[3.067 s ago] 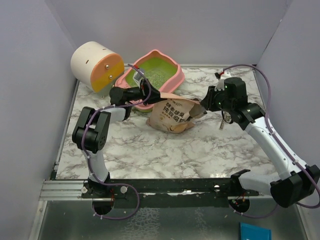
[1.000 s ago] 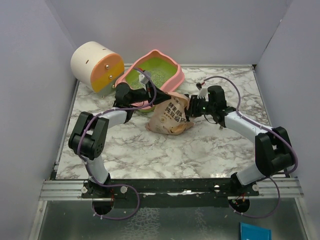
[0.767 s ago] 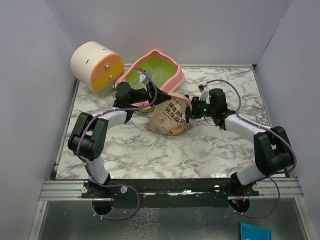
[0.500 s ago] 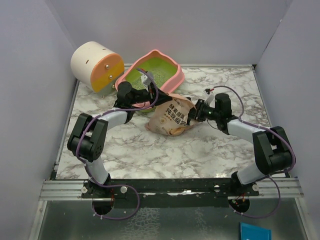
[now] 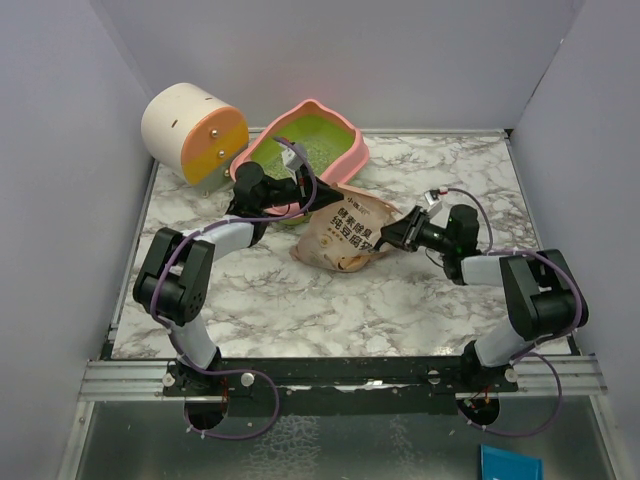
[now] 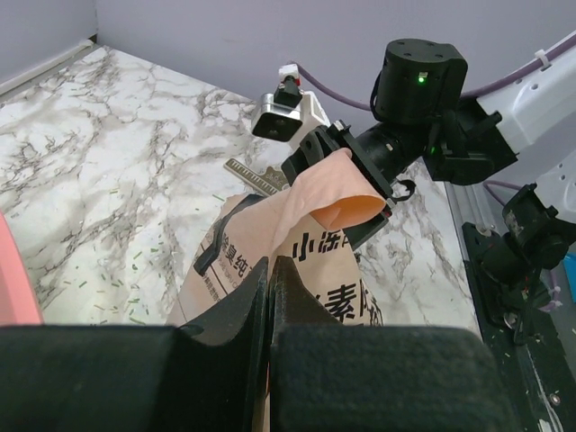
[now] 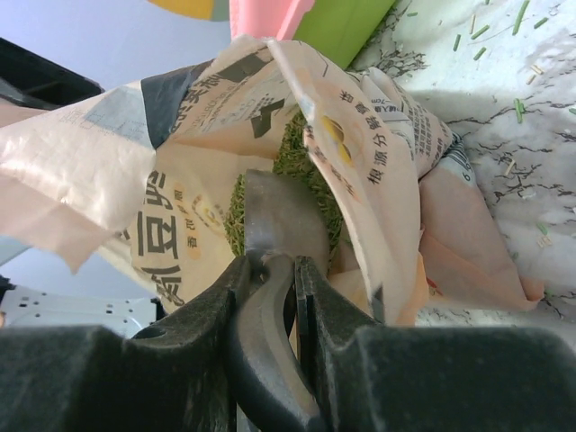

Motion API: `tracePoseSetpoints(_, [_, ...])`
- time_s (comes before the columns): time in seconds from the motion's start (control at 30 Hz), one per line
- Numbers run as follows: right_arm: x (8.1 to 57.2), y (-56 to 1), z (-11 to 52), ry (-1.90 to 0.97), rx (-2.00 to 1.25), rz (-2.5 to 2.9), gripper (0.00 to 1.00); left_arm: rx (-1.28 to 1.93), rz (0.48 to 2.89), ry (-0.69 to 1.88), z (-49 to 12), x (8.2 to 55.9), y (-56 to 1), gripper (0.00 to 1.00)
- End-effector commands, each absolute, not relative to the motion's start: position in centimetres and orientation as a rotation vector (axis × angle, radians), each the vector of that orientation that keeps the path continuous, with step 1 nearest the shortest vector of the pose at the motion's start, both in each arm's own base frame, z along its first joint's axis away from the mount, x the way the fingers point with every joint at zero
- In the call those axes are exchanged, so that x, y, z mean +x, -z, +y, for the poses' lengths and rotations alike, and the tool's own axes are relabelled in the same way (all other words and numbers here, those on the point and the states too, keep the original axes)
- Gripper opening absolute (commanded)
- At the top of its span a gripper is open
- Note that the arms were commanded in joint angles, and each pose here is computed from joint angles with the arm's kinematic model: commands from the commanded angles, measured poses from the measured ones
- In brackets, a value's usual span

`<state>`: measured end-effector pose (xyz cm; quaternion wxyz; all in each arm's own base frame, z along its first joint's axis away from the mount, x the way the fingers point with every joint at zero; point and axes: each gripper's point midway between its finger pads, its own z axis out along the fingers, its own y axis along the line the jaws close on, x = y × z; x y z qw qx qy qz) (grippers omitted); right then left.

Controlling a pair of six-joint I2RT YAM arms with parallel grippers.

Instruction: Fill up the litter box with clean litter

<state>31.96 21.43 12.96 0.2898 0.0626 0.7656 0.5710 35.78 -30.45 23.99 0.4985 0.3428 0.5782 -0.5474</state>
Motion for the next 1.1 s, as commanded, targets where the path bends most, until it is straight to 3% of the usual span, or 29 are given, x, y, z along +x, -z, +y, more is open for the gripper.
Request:
tracePoseSetpoints(0.0, [30.6, -15.4, 20.7, -1.683, 0.140, 1.912, 0.01, 0.823, 1.356, 1.275, -30.0, 35.9, -25.5, 0.00])
tracePoseSetpoints(0.6, [30.2, -16.1, 13.8, -1.803, 0.413, 1.686, 0.01, 0.840, 1.313, 1.249, -29.6, 34.8, -27.6, 0.03])
tracePoseSetpoints(1.07, [30.6, -16.4, 10.0, -1.743, 0.502, 1.623, 0.01, 0.856, 1.291, 1.236, -29.4, 34.2, -28.2, 0.14])
